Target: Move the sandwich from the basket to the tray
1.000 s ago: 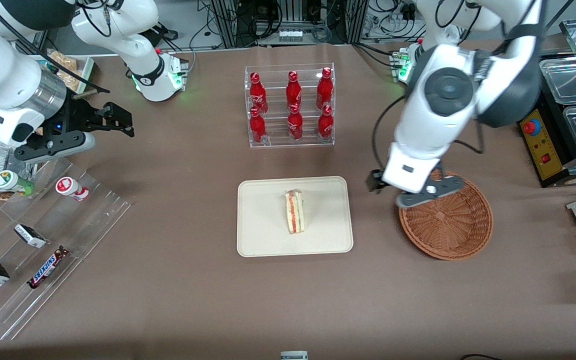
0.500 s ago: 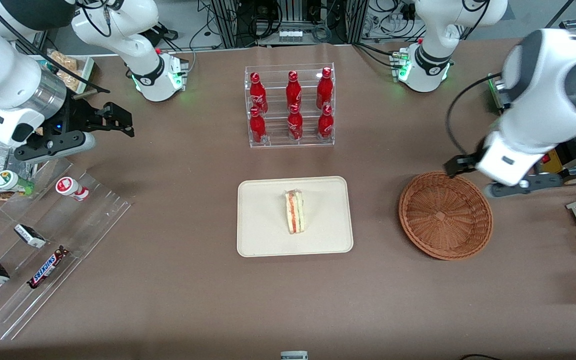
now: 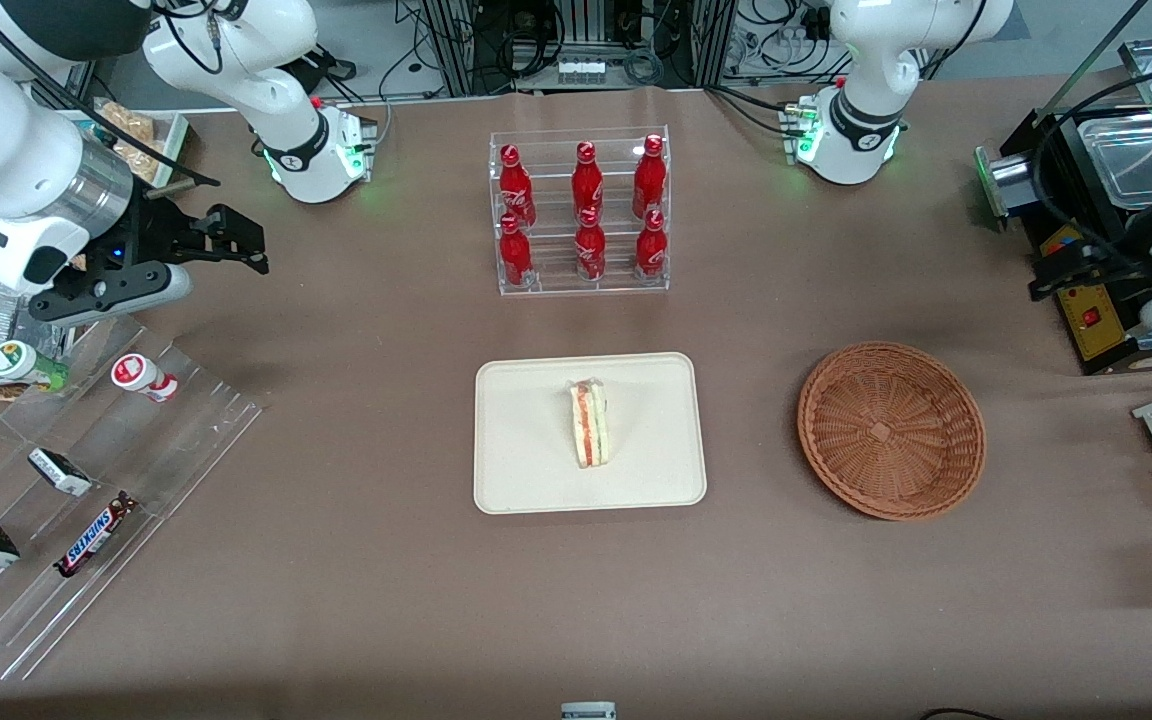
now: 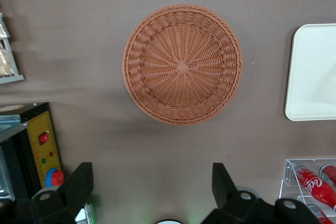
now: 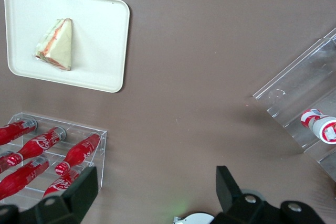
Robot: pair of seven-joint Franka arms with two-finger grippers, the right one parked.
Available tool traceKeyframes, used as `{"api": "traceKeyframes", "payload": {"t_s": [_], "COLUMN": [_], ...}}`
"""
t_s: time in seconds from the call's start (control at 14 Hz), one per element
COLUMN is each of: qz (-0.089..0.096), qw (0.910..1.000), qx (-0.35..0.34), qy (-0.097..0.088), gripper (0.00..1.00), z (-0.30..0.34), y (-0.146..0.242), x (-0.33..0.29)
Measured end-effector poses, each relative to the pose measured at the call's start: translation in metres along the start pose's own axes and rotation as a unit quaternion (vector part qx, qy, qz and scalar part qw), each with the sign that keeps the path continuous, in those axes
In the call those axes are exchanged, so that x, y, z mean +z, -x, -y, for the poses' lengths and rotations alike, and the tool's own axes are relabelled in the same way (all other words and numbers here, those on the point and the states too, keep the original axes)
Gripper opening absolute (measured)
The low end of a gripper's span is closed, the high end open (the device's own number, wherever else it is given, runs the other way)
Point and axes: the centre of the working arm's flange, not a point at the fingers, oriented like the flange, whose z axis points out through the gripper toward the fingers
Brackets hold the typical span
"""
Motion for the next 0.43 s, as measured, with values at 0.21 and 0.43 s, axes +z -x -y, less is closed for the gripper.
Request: {"api": "traceKeyframes", "payload": {"t_s": [0.21,0.43], "qz": [-0.004,-0.003], "qw": [1.0,1.0], "qx": [0.0,0.002], "qy": [0.0,0.0], "gripper": [1.0,1.0], "z": [0.0036,0.0017], "y": [0.0022,0.002], "x": [-0.0036,-0.003]}}
